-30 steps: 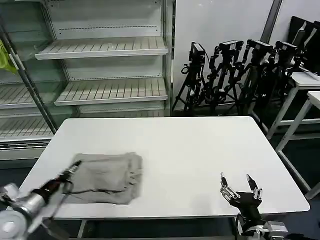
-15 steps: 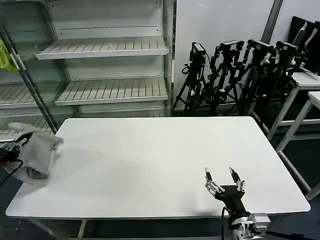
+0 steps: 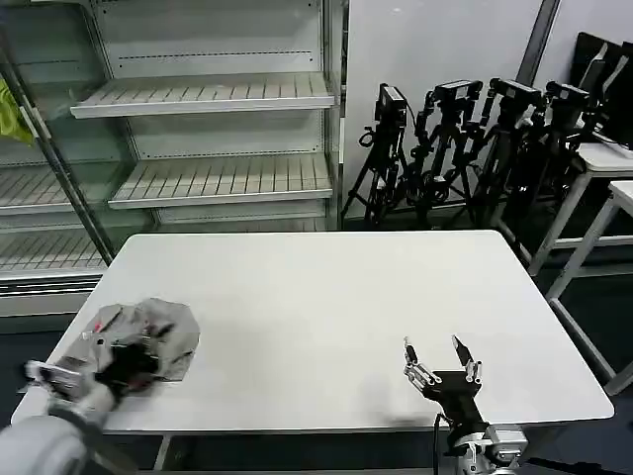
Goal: Fold and organize the clothes.
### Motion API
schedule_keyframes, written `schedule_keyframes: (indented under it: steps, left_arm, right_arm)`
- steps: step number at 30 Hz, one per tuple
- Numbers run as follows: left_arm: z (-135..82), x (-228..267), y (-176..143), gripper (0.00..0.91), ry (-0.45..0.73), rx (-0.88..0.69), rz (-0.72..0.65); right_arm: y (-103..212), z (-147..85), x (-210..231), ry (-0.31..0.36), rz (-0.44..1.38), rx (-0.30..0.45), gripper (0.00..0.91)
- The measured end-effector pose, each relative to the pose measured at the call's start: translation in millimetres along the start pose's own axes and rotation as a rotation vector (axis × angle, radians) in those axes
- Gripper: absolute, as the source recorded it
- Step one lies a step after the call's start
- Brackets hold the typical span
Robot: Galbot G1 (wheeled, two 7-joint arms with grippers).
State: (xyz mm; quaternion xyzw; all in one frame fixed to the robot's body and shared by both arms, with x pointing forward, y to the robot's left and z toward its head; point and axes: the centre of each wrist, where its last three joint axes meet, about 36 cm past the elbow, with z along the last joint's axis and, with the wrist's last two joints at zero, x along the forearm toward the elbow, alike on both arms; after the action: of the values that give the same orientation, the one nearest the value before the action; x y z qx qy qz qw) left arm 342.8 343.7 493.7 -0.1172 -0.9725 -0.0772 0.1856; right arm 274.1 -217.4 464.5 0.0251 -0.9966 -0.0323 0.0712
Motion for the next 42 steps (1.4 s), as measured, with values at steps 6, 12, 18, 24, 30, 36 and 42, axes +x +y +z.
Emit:
schedule_keyframes:
  steps: [6, 12, 18, 24, 30, 36, 42]
  left_arm:
    - [3, -29, -51, 0.050, 0.005, 0.047, 0.125]
    - [-2, -59, -86, 0.050, 0.010, 0.152, 0.214]
    - [-7, -98, -113, 0.060, 0.028, 0.259, 0.239]
    - [-12, -139, -144, 0.060, 0.048, 0.337, 0.228]
    - [-19, -170, -174, 0.907, 0.066, 0.383, 0.244]
    - [-25, -183, -195, 0.907, 0.045, 0.433, 0.296]
    - [-37, -185, -209, 0.907, -0.039, 0.535, 0.383]
  right_arm:
    - [-1, 6, -3, 0.012, 0.007, 0.007, 0.907]
    - [-2, 11, -6, 0.024, 0.012, 0.010, 0.907]
    - [-4, 10, -9, 0.021, 0.013, 0.013, 0.907]
    - [-6, 10, -11, 0.023, 0.014, 0.012, 0.907]
    - [-7, 9, -13, 0.023, 0.011, 0.010, 0.907]
    - [-7, 7, -16, 0.015, 0.016, 0.012, 0.907]
    - [-9, 3, -19, 0.005, 0.024, 0.026, 0.907]
